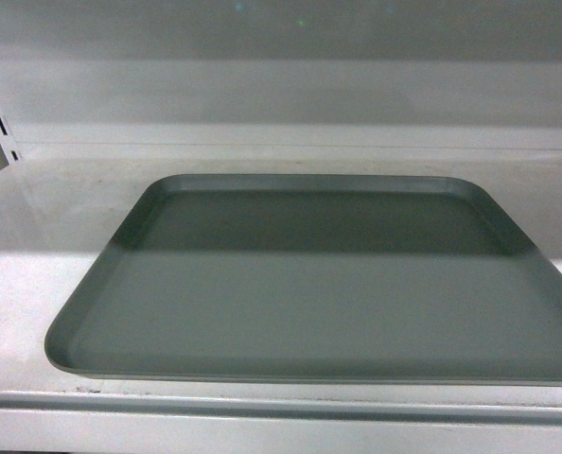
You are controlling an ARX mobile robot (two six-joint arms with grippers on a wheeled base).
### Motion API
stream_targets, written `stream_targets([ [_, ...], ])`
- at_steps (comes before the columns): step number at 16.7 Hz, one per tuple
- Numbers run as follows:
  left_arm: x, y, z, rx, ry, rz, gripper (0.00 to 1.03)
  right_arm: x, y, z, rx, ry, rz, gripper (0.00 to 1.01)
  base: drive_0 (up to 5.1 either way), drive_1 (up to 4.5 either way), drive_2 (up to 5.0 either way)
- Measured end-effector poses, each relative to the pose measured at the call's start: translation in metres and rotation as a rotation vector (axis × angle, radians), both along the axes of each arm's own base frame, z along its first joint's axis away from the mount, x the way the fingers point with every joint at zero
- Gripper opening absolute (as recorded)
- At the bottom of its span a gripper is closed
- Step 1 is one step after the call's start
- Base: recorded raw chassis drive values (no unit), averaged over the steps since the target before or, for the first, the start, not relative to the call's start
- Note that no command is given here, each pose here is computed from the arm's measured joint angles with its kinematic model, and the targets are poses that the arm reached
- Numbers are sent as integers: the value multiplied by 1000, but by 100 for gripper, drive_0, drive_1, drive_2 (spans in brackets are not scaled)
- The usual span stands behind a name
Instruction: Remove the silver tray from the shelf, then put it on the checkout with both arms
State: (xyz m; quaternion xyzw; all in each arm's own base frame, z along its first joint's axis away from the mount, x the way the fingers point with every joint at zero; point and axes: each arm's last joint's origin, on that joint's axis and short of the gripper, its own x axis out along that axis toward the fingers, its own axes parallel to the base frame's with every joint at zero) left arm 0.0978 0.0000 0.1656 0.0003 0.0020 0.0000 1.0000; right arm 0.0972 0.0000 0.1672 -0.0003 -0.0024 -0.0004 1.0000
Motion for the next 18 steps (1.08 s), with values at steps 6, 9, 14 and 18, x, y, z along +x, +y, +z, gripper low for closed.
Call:
stream_targets([
  [6,-1,-1,-2,-27,143,37,98,3,1,-6,124,155,-41,98,0,0,0],
  [9,13,-3,5,-55,286,66,98,11,2,3,226,111,-5,98,0,0,0],
  [14,60,-6,14,-50,248,-18,98,52,10,11,158,91,100,98,0,0,0],
  [18,115,-13,13,-11,271,-71,98,96,22,1,29,137,156,98,0,0,0],
])
